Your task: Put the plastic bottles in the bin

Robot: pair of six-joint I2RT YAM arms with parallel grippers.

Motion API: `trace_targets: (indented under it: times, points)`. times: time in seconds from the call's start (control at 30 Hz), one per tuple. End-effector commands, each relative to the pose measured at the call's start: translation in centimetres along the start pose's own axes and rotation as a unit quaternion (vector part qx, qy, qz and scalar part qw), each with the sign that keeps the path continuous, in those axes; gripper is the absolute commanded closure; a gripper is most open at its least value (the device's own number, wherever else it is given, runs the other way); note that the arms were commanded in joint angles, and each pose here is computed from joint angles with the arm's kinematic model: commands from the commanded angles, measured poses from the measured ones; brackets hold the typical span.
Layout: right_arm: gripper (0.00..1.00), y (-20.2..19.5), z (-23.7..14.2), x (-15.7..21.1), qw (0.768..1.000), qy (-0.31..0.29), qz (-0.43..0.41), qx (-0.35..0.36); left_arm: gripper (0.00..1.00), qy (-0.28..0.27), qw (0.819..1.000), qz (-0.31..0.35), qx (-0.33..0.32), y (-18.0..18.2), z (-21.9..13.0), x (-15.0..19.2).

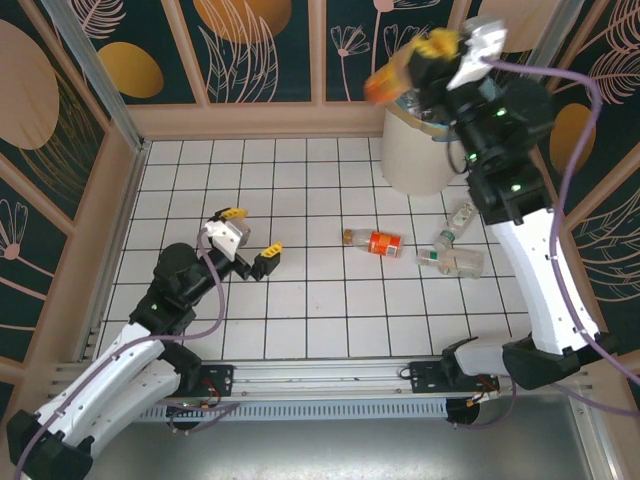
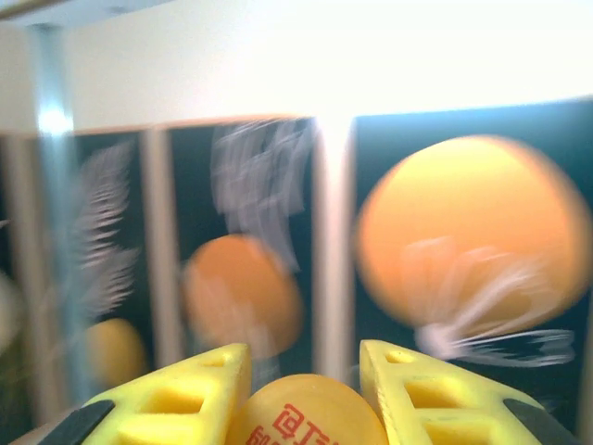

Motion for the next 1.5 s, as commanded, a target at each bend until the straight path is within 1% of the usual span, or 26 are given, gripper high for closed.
trace_targets:
  times: [0.0, 0.07, 0.17, 0.27, 0.4, 0.6, 0.77, 0.97, 1.07, 1.13, 1.2, 1.3, 1.37, 1.47]
  points:
    - [1.0, -5.0, 2.2, 1.9, 0.991, 0.031, -0.072, 0.104, 0.01, -0.01, 1.0, -0.004, -0.003, 0.2, 0.5, -1.4]
    - [1.0, -7.8, 3.6, 3.2, 0.987, 0.047, -0.082, 0.13, 0.01, -0.005, 1.0, -0.006, 0.002, 0.2, 0.7, -1.1]
    - [1.0, -10.4, 5.9, 6.3, 0.982, 0.094, -0.091, 0.139, 0.01, 0.002, 1.0, -0.007, 0.005, 0.1, 0.8, -0.7]
    - [1.0, -12.4, 7.7, 9.8, 0.977, 0.138, -0.084, 0.139, 0.01, 0.005, 1.0, -0.008, 0.004, 0.0, 0.7, -0.2]
    - [1.0, -12.8, 9.2, 15.4, 0.968, 0.212, -0.083, 0.103, 0.01, 0.015, 1.0, -0.009, 0.006, -0.1, 0.6, 0.5]
    - [1.0, -13.4, 9.2, 22.8, 0.939, 0.32, -0.083, 0.093, 0.01, 0.026, 1.0, -0.008, 0.012, -0.3, 0.4, 1.3]
    - [0.97, -13.7, 8.6, 28.7, 0.909, 0.4, -0.078, 0.089, 0.01, 0.031, 0.999, -0.008, 0.013, -0.3, 0.5, 1.5]
    - [0.94, -14.1, 7.9, 33.9, 0.873, 0.475, -0.066, 0.087, 0.01, 0.037, 0.999, -0.007, 0.009, -0.2, 0.6, 1.8]
    - [0.92, -14.5, 7.8, 35.1, 0.862, 0.492, -0.066, 0.098, 0.01, 0.039, 0.999, -0.007, 0.009, -0.2, 0.7, 1.9]
    - [0.92, -14.5, 8.0, 34.8, 0.865, 0.488, -0.062, 0.1, 0.01, 0.041, 0.999, -0.007, 0.007, -0.1, 0.7, 2.0]
    - [0.92, -14.4, 8.4, 33.8, 0.873, 0.473, -0.058, 0.103, 0.01, 0.042, 0.999, -0.006, 0.006, -0.1, 0.7, 2.0]
    - [0.92, -14.3, 9.3, 30.7, 0.895, 0.429, -0.051, 0.109, 0.01, 0.041, 0.999, -0.006, 0.004, 0.0, 0.7, 2.0]
    - [0.93, -14.0, 10.1, 27.8, 0.916, 0.384, -0.043, 0.106, 0.01, 0.04, 0.999, -0.004, 0.001, 0.0, 0.6, 2.0]
    - [0.93, -14.3, 11.0, 23.6, 0.941, 0.311, -0.053, 0.125, 0.01, 0.039, 0.999, -0.004, -0.001, 0.1, 0.6, 1.9]
Point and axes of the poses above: each hand's point on the last joint's axis, 136 mm out from that joint toward the fingers, its own z axis out along the fingers, its own y axis along the line the jaws close on, x = y × z, the point moved 5 cm from there along -z, back along the fingers, and after that the axes turned 1 degree about -z, right-handed, at the moved point
